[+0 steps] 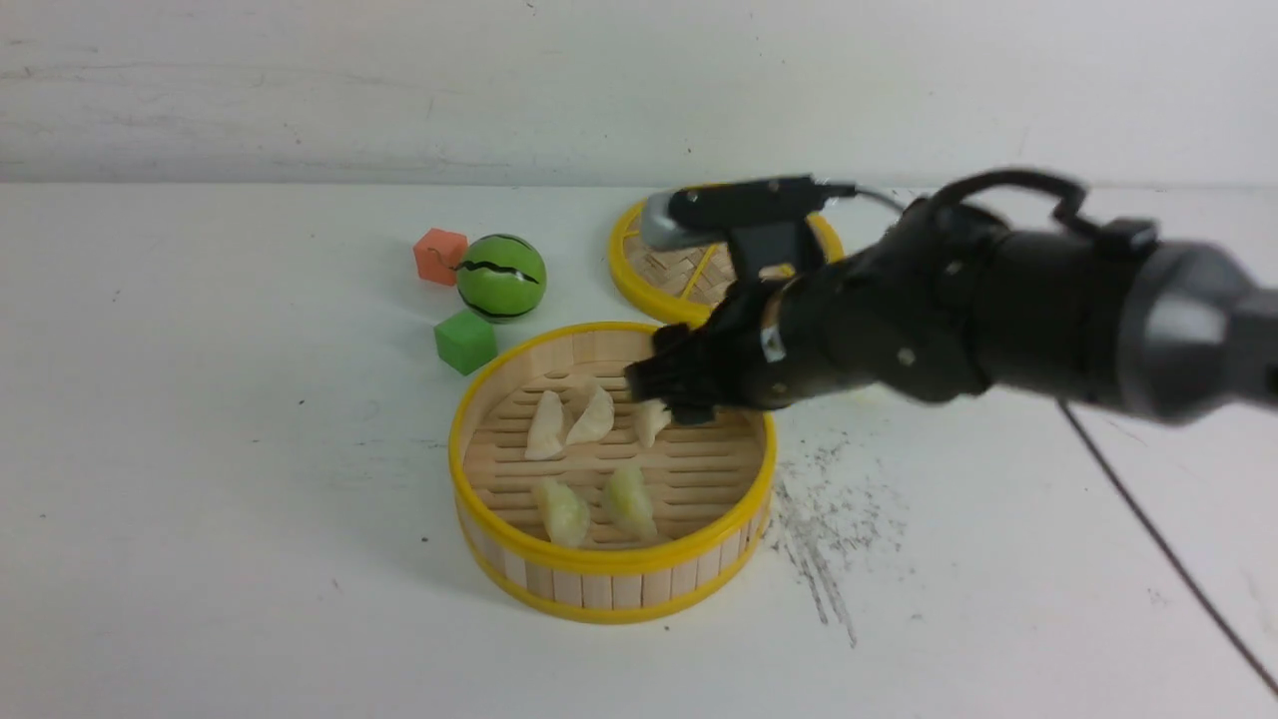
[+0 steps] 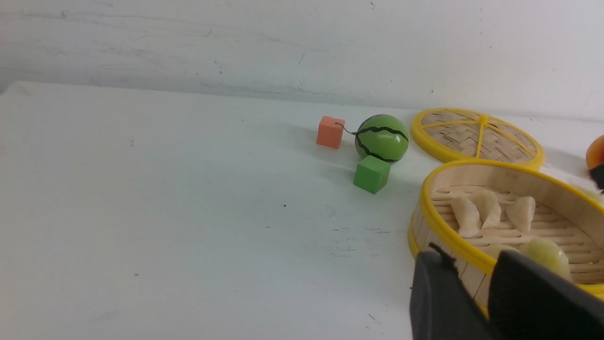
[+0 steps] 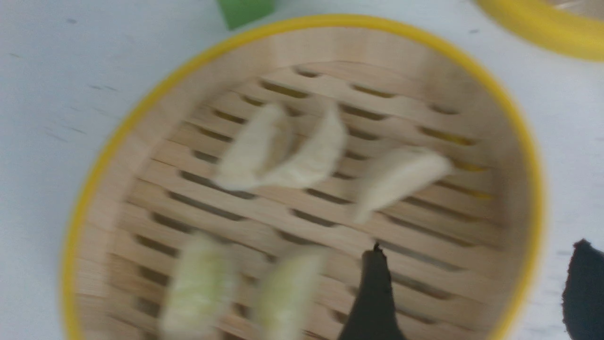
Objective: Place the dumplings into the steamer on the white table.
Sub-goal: 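Place the dumpling in the bamboo steamer basket with the right gripper, then reach for and grasp a dumpling lying on the table beside the steamer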
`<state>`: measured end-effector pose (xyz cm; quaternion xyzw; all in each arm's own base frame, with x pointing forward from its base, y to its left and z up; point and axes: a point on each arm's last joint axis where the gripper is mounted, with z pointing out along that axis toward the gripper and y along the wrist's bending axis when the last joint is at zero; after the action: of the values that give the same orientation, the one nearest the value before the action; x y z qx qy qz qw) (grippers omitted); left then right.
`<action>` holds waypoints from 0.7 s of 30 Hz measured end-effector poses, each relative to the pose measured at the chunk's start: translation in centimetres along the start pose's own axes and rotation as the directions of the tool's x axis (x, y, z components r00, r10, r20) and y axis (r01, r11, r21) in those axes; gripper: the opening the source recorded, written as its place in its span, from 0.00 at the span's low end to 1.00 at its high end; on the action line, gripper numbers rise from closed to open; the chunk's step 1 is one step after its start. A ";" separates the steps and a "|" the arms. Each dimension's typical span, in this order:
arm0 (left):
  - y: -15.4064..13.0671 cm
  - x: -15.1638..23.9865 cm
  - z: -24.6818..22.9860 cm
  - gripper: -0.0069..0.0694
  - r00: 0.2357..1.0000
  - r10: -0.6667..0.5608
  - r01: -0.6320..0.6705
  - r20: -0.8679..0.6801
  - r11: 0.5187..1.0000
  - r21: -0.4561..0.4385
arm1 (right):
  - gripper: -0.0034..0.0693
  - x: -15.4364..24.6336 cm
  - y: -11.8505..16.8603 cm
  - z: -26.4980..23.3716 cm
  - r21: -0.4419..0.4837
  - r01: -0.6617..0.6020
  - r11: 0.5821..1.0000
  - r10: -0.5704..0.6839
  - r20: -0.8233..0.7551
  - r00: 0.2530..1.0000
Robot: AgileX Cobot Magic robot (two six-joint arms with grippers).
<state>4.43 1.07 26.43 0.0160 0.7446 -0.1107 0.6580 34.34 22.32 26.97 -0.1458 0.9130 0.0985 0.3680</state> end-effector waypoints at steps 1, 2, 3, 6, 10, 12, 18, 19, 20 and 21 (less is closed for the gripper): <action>0.0 0.0 0.0 0.31 1.000 -0.002 0.002 -0.001 1.000 0.001 | 0.74 -0.6 -1.2 -0.5 0.050 0.045 0.998 -0.043 -0.036 0.998; 0.0 0.0 0.0 0.31 1.000 -0.002 0.002 -0.001 1.000 0.001 | 0.73 -1.1 -2.6 -0.8 0.093 0.088 0.992 -0.080 -0.078 0.994; 0.0 0.0 0.0 0.32 1.000 -0.002 0.002 -0.001 1.000 0.001 | 0.73 -1.3 -3.8 -0.8 0.123 0.119 0.985 -0.103 -0.129 0.986; 0.0 0.0 0.0 0.32 1.000 -0.001 0.001 0.000 1.000 0.000 | 0.69 -2.1 -7.2 0.2 0.132 0.162 0.978 -0.127 -0.240 0.962; 0.0 0.0 0.0 0.32 1.000 0.006 -0.006 0.005 1.000 0.000 | 0.63 -2.4 -10.3 4.1 0.049 0.132 0.990 -0.110 -0.317 0.942; 0.0 -0.1 0.0 0.32 1.000 0.009 -0.009 0.007 1.000 -0.001 | 0.61 -2.5 -11.5 6.3 0.014 0.115 0.993 -0.104 -0.314 0.944; 0.0 0.2 0.1 0.32 1.000 0.017 -0.017 0.003 1.000 -0.003 | 0.60 -3.3 -13.5 10.6 0.015 0.103 0.995 -0.096 -0.239 0.966; 0.0 0.3 0.2 0.32 1.000 0.025 -0.025 0.001 1.000 -0.006 | 0.60 -3.6 -13.9 12.1 0.024 0.103 0.994 -0.096 -0.210 0.973; 0.1 0.3 0.2 0.32 1.000 0.025 -0.025 0.001 1.000 -0.006 | 0.60 -3.6 -14.0 12.5 0.026 0.104 0.994 -0.096 -0.203 0.974; 0.1 0.3 0.2 0.32 1.000 0.026 -0.026 0.000 1.000 -0.007 | 0.60 -3.6 -14.1 13.0 0.028 0.104 0.994 -0.096 -0.197 0.976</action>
<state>4.58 1.05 26.06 0.0235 0.7447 -0.0995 0.6595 49.92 13.55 19.28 -0.1935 0.9379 0.0478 0.2839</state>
